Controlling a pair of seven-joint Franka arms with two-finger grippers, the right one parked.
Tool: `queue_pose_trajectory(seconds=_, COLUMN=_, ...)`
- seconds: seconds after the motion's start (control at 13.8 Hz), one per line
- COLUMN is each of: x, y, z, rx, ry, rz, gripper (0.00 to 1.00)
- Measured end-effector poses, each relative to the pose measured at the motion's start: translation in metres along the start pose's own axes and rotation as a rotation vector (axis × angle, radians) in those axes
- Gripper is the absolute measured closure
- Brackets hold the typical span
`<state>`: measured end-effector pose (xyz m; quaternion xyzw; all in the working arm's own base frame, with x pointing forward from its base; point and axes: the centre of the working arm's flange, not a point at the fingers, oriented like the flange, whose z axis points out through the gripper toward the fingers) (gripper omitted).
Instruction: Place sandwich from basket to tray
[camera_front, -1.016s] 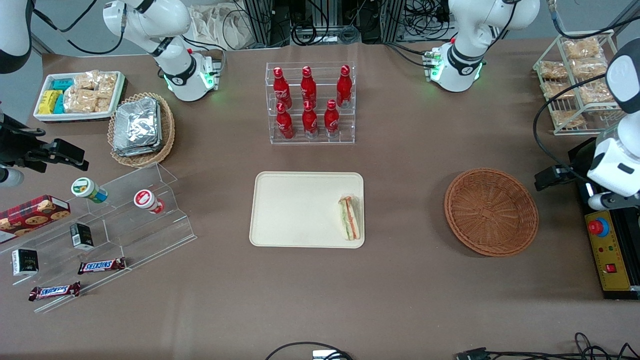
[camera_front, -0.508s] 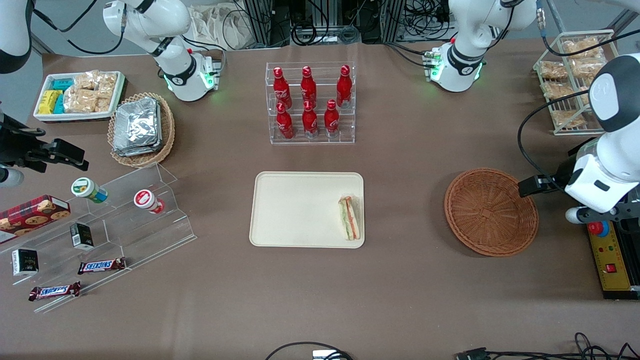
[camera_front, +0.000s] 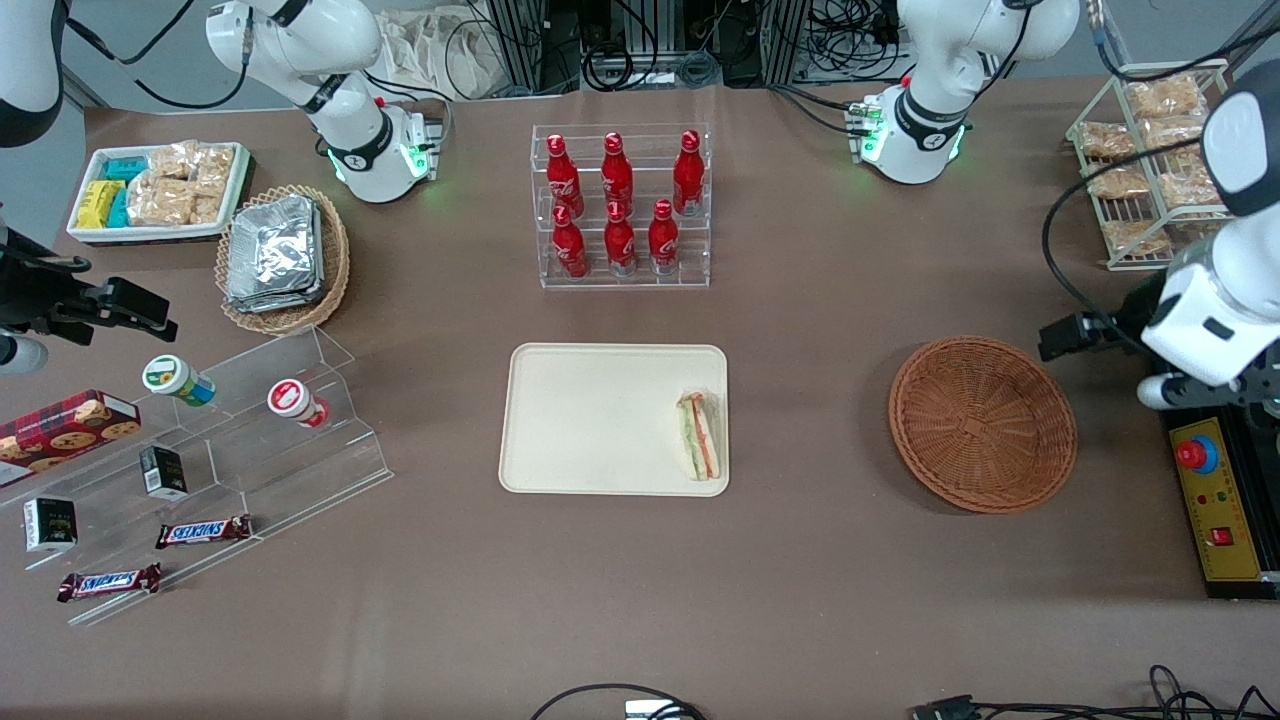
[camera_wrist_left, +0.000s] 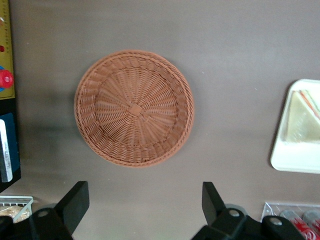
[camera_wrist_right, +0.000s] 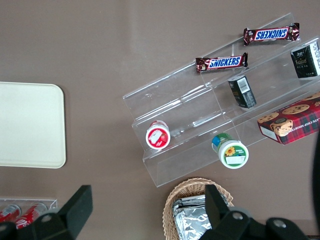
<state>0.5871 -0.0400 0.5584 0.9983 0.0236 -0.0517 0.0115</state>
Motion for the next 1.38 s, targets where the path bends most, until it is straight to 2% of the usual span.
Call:
queue_pose_trajectory(seconds=0.07, x=-0.004, y=0.01, z=-0.003, rx=0.008, ry=0.004, rz=0.022, gripper=0.0)
queue_pose_trajectory(seconds=0.22, x=-0.012, y=0.035, z=-0.009, rx=0.06, ry=0.022, rz=0.08, gripper=0.0)
queue_pose_trajectory(seconds=0.29, x=-0.016, y=0.042, z=-0.014, rx=0.072, ry=0.033, rz=0.098, gripper=0.0)
queue_pose_trajectory(seconds=0.44, x=-0.018, y=0.04, z=-0.02, rx=0.069, ry=0.044, rz=0.106, gripper=0.0)
queue_pose_trajectory(seconds=1.23, x=-0.008, y=-0.028, z=-0.017, rx=0.056, ry=0.027, rz=-0.002, gripper=0.0)
queue_pose_trajectory(seconds=1.31, x=-0.005, y=-0.039, z=-0.014, rx=0.046, ry=0.021, rz=-0.022, gripper=0.0)
queue_pose_trajectory(seconds=1.38, x=0.0, y=-0.051, z=-0.012, rx=0.019, ry=0.018, rz=-0.048, gripper=0.0)
